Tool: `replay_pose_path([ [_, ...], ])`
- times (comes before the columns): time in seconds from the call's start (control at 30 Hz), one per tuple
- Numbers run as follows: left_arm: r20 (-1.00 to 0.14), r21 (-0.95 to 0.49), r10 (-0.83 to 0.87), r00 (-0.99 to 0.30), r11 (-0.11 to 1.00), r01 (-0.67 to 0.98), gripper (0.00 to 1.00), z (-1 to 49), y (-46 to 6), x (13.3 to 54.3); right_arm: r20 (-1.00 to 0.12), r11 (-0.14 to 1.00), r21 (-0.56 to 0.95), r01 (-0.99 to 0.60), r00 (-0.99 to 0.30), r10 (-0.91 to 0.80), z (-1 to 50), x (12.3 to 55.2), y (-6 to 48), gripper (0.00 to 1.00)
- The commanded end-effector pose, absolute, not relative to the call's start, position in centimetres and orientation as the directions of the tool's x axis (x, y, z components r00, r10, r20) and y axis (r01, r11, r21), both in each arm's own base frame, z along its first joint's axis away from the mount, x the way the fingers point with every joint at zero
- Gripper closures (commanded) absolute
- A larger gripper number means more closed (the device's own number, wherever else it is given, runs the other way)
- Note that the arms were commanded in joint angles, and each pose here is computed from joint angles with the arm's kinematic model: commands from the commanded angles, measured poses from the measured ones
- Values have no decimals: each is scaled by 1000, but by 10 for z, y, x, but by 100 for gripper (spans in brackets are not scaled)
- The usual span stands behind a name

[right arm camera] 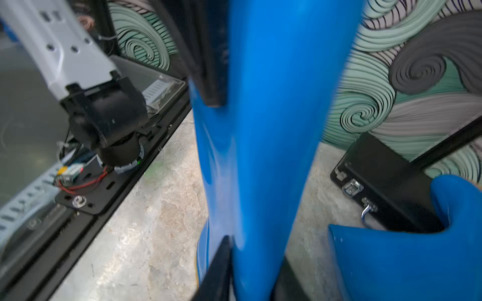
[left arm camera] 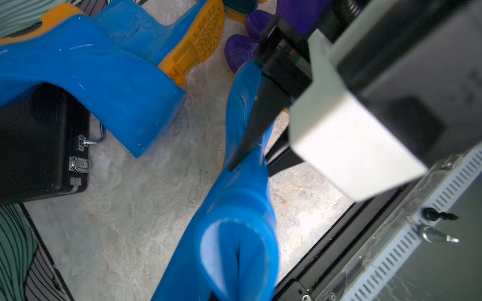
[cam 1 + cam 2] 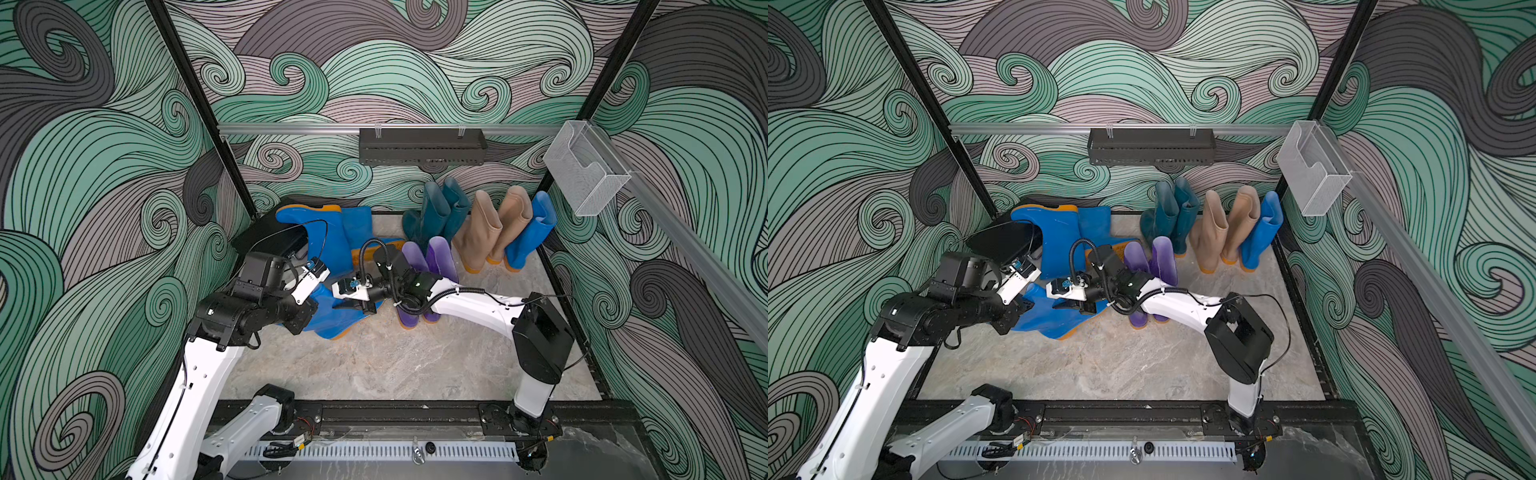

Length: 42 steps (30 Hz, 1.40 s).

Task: Match and arrange rain boots in pairs
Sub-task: Place the rain boot at the center of the board.

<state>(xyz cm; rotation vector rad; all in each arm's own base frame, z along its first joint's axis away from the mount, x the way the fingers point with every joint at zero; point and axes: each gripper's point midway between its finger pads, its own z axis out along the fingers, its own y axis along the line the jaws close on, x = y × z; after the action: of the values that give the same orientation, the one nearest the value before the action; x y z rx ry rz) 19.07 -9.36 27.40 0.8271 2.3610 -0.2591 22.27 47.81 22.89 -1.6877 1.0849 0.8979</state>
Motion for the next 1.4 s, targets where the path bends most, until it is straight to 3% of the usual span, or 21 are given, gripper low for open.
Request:
replay_pose_path([
  [0.0, -637, -62, 355, -684, 861, 504, 100, 292, -93, 198, -920, -90, -337, -937, 348, -179, 282, 235, 483, 46],
  [0.13, -620, -116, 227, -751, 920, 374, 100, 304, -88, 211, -937, 29, -306, -951, 296, -187, 301, 244, 471, 29],
  [0.33, -557, -209, 41, -830, 960, 187, 100, 307, -87, 231, -960, 178, -247, -953, 216, -177, 341, 252, 439, 20],
  [0.53, -422, -348, -128, -897, 937, 30, 100, 294, -103, 240, -976, 427, -129, -895, 38, -214, 359, 278, 387, 20],
  [0.73, -358, -427, -289, -888, 896, -119, 100, 284, -109, 248, -977, 593, -150, -791, 25, -213, 384, 274, 331, 23],
  [0.93, -309, -483, -374, -874, 854, -194, 100, 280, -123, 256, -960, 771, -175, -612, -70, -272, 368, 285, 272, 23],
  [1.37, -301, -411, -317, -900, 894, -178, 100, 270, -162, 276, -970, 944, -79, -322, -192, -146, 357, 301, 168, 21],
])
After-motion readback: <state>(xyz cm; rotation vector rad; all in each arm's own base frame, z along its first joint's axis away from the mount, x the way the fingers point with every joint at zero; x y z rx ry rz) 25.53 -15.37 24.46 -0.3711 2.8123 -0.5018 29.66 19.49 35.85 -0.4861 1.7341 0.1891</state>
